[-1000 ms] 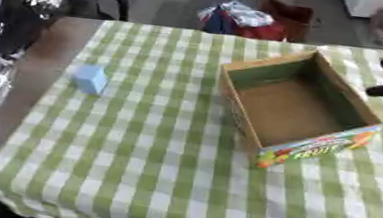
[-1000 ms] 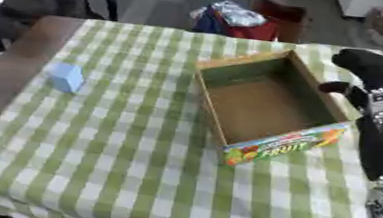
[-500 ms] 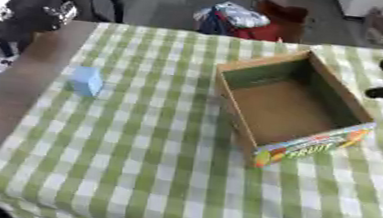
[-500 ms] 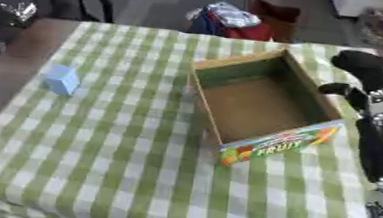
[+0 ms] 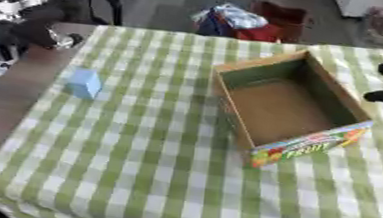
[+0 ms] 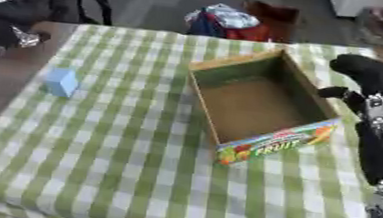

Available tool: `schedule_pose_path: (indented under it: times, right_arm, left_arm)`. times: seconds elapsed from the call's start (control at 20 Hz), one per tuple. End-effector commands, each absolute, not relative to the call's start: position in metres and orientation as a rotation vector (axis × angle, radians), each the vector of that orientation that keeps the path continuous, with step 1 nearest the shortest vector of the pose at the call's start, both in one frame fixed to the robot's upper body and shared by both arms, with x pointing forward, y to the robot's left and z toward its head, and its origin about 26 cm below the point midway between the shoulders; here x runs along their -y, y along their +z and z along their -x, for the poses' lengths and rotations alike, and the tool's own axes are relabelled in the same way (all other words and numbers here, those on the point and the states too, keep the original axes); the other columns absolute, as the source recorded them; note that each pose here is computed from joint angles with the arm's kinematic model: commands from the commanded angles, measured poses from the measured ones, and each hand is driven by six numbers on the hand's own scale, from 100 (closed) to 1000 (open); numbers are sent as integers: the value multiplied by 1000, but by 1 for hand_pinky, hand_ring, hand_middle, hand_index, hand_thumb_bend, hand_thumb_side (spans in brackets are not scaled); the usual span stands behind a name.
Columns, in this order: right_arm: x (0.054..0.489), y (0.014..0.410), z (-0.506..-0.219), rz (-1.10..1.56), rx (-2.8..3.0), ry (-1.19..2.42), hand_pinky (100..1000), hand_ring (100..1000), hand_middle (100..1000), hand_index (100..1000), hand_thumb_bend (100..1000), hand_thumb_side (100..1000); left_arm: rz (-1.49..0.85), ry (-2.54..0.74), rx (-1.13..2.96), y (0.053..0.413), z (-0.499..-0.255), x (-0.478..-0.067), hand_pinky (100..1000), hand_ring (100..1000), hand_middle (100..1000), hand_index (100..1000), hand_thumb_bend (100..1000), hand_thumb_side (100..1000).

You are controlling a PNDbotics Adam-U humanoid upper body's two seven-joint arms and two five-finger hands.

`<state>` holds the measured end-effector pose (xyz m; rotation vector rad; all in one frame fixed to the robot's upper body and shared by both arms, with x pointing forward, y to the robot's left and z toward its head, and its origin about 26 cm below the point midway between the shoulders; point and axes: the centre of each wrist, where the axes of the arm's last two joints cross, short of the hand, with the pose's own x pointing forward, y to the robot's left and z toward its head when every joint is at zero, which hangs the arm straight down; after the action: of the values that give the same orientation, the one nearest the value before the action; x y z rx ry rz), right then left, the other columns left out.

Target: Pick up objects on the table and place them in the box.

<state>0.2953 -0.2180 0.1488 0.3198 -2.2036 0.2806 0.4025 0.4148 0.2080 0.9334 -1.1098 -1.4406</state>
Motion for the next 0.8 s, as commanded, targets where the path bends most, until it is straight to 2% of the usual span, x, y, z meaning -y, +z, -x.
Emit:
schedule_pose_path:
  times: [0.05,0.3,0.8]
  right_arm:
    - [219,155,-295,-321,2219,308,610,820,723,720,100,546]
    - [219,155,-295,-323,2219,308,611,820,723,720,100,547]
    - [218,155,-296,-325,2221,310,610,820,723,720,100,547]
  left_arm:
    - [-958,-1513,999,210,-409,-421,860,910,909,952,415,402]
    - [-940,-1557,926,195,-416,-422,862,917,918,960,474,378]
    - [-934,-1584,846,169,-424,-419,858,911,903,956,420,365]
